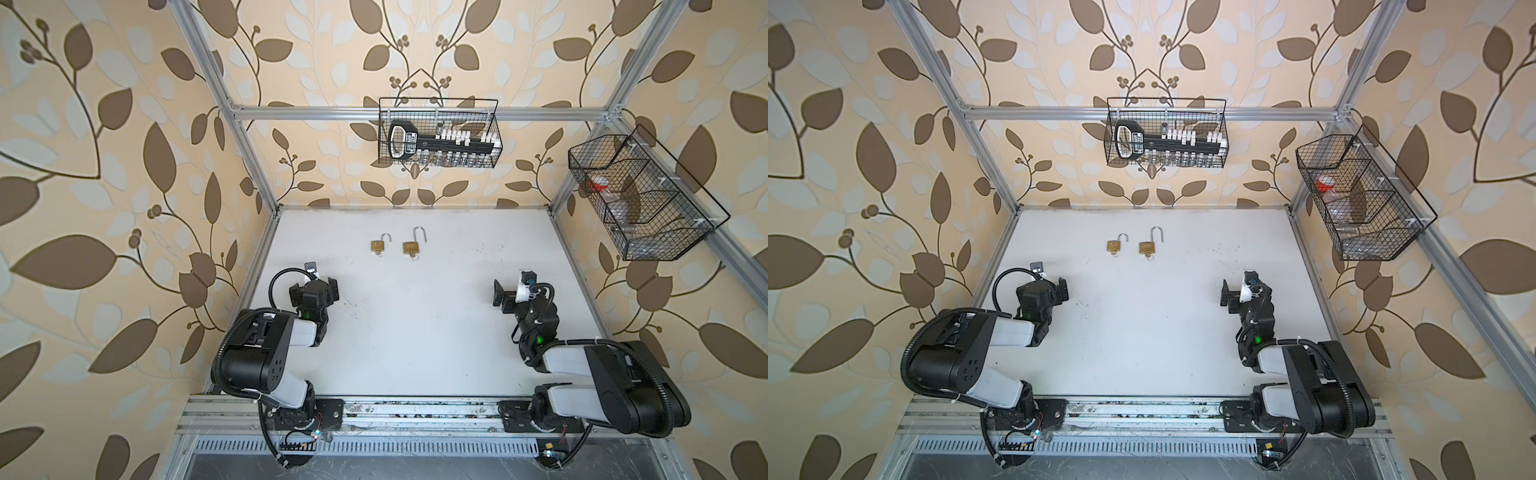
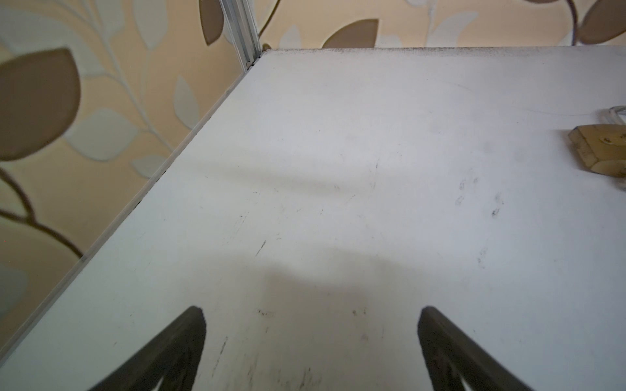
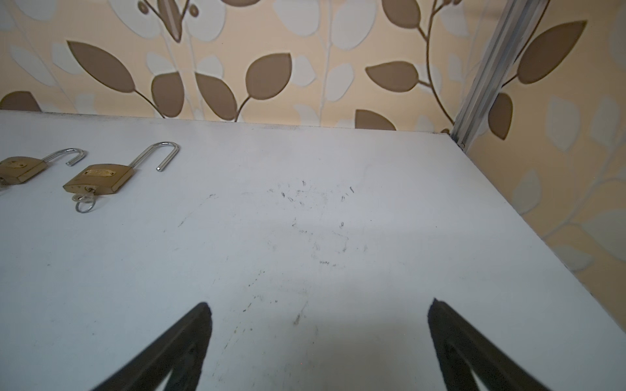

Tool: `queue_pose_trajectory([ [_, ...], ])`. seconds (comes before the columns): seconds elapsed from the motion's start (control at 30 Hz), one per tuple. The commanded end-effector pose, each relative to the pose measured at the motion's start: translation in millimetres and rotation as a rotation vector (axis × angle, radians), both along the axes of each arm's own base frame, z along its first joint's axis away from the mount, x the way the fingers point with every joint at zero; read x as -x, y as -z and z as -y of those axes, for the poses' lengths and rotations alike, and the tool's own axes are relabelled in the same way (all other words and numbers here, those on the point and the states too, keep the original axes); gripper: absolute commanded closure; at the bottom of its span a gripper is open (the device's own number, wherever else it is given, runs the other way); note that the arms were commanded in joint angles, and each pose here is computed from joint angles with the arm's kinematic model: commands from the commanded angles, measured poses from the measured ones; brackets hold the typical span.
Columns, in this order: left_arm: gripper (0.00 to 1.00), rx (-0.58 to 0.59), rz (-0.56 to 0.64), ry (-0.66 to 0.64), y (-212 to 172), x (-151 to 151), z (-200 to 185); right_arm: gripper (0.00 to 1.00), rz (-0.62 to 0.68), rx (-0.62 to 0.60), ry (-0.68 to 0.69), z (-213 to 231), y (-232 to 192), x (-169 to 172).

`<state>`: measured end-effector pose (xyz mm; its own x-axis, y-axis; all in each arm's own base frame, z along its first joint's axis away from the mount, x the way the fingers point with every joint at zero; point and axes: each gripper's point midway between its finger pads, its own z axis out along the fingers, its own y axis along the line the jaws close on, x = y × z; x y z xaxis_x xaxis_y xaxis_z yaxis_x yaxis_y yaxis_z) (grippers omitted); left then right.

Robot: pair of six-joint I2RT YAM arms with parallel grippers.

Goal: Unlock with the key

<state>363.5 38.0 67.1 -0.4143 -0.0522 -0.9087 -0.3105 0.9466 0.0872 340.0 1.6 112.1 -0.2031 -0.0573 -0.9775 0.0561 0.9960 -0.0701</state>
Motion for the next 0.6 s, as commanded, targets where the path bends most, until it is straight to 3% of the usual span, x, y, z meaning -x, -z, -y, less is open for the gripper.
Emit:
queue_pose_trajectory([
  [0.0,0.01,0.021,0.063,-0.008,-18.4,-9.0,-1.2,0.0,0.015,0.009,0.029,6.9,-8.1,-6.4],
  [0.57,0.01,0.022,0.06,-0.001,-17.5,-8.9,0.0,0.0,0.025,0.016,0.018,4.3,-9.3,-4.6],
])
